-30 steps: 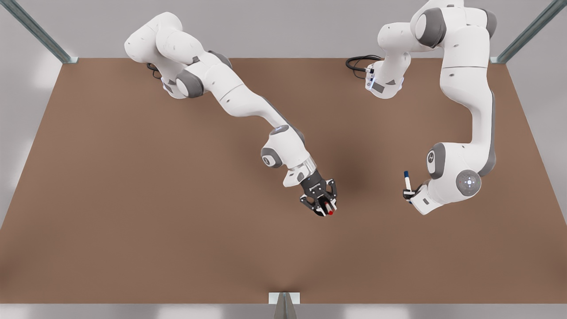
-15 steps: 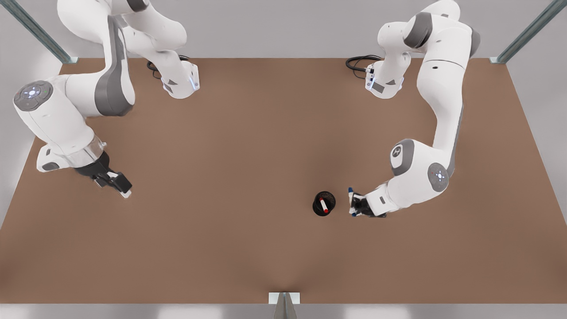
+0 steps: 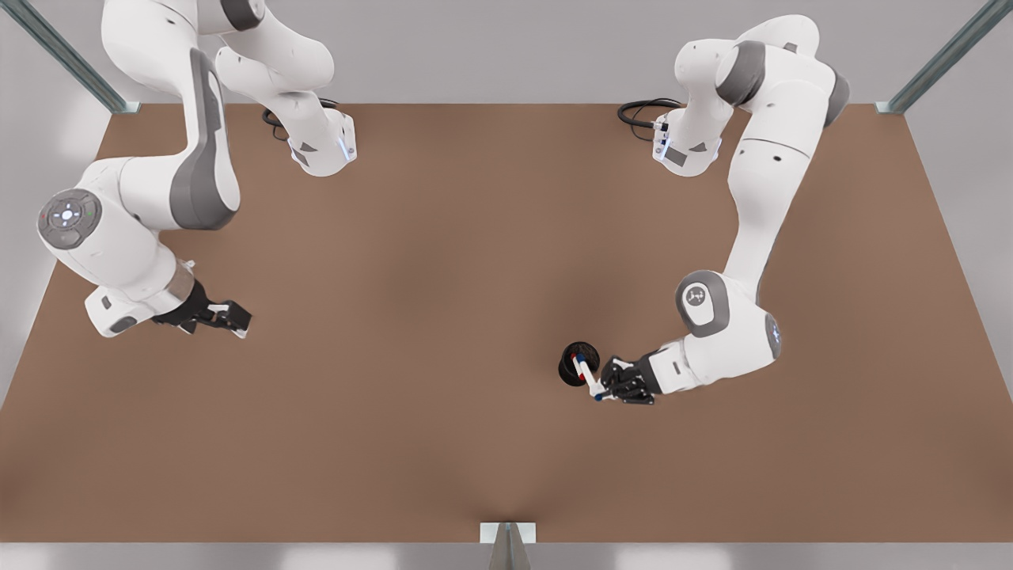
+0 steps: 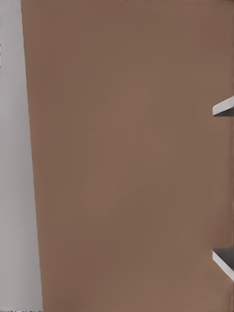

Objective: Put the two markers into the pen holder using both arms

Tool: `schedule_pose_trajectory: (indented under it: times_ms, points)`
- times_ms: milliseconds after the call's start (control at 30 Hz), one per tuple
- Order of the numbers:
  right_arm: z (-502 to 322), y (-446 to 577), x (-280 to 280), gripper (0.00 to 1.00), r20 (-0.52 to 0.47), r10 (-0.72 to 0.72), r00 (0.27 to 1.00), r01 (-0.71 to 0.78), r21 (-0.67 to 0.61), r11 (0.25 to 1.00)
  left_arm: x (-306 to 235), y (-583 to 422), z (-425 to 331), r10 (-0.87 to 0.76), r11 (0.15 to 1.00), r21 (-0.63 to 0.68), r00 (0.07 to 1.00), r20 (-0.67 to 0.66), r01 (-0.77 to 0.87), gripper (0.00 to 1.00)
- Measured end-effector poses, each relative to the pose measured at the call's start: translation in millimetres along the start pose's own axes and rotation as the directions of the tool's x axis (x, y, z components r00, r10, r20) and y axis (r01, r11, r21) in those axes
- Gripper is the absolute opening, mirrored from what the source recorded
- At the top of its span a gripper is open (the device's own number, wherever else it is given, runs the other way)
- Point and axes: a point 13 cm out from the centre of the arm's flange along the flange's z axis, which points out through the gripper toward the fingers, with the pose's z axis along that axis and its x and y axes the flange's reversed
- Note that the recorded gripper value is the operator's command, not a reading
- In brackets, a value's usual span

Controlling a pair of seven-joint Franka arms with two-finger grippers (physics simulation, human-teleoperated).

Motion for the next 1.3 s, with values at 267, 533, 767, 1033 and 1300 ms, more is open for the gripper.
schedule_pose_trajectory:
  times_ms: [267, 533, 767, 1033, 1300]
  points:
    - [1.0, -2.7, 0.4, 1.00, -0.004, -0.096, 0.995, 0.096, -0.001, 0.995, 18.0, 17.7, 7.6, 0.135, 0.991, 0.010, 0.991, -0.009, -0.135, 0.21]
    - [4.2, -6.5, -0.3, 1.00, -0.008, -0.156, 0.988, 0.156, -0.002, 0.988, 42.0, 12.8, 31.0, 0.238, 0.971, 0.042, 0.970, -0.037, -0.237, 0.79]
    - [4.2, -7.0, -0.8, 1.00, -0.007, -0.193, 0.981, 0.193, -0.002, 0.981, 41.1, -4.8, 23.8, 0.353, 0.934, 0.079, 0.935, -0.032, -0.350, 1.00]
    - [4.2, -7.0, -0.9, 1.00, -0.007, -0.221, 0.975, 0.221, -0.003, 0.975, -24.8, 10.4, -148.1, 0.502, 0.772, -0.232, 0.792, -0.347, -0.591, 1.00]
    - [4.0, -6.1, -0.9, 1.00, -0.007, -0.240, 0.971, 0.240, -0.003, 0.971, 43.3, -5.3, -335.4, 0.128, 0.741, -0.519, 0.849, -0.512, -0.425, 1.00]
